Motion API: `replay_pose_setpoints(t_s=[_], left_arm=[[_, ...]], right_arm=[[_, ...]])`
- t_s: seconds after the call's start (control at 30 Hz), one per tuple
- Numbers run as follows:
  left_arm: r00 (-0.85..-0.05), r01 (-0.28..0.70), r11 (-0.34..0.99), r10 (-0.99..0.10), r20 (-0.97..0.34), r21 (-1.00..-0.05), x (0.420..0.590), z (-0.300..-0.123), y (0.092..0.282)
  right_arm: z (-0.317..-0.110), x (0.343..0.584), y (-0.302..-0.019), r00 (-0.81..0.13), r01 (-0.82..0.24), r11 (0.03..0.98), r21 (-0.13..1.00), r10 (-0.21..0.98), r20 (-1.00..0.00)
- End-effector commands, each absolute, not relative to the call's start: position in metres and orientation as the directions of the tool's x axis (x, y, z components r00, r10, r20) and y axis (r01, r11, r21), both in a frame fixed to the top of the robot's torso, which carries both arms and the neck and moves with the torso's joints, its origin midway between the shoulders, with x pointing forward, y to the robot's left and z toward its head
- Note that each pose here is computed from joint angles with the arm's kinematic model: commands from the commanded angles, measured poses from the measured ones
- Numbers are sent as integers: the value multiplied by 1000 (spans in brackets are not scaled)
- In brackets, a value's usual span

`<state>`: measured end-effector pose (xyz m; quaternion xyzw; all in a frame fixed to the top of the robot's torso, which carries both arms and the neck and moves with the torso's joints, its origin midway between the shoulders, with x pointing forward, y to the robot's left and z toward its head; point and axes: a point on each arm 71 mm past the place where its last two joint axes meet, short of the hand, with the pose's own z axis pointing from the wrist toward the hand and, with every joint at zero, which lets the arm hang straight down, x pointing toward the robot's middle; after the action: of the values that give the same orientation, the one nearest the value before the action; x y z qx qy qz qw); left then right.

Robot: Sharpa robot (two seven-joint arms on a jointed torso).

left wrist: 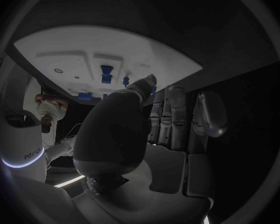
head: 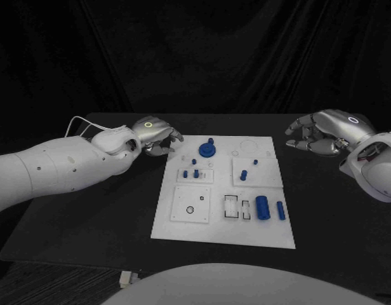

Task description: Assemble the parts on the task board

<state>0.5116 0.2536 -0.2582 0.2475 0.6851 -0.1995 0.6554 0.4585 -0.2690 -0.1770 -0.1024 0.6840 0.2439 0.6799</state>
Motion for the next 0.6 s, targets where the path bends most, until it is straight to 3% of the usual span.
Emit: replay_pose_setpoints(t_s=[0.03,0.17,0.3,0.47,0.6], left_arm=[[74,592,804,11,-997,52,510,-242,259],[39,596,797,-150,-988,-97,502,-229,271],[-105,595,718,-377,-920,-362,498,-223,279],[-319,540,452,-671,-670,-710,492,-216,284],[-436,495,247,-758,-485,-833,485,-212,282]], right_arm=[[-167,461,-260,-58,-509,841,184,180,-982],[-155,466,-246,-61,-548,819,172,165,-984],[-150,468,-232,-43,-602,789,123,122,-992],[-152,470,-208,-16,-679,734,13,3,-1000],[-160,472,-197,-42,-701,713,-22,-73,-996]])
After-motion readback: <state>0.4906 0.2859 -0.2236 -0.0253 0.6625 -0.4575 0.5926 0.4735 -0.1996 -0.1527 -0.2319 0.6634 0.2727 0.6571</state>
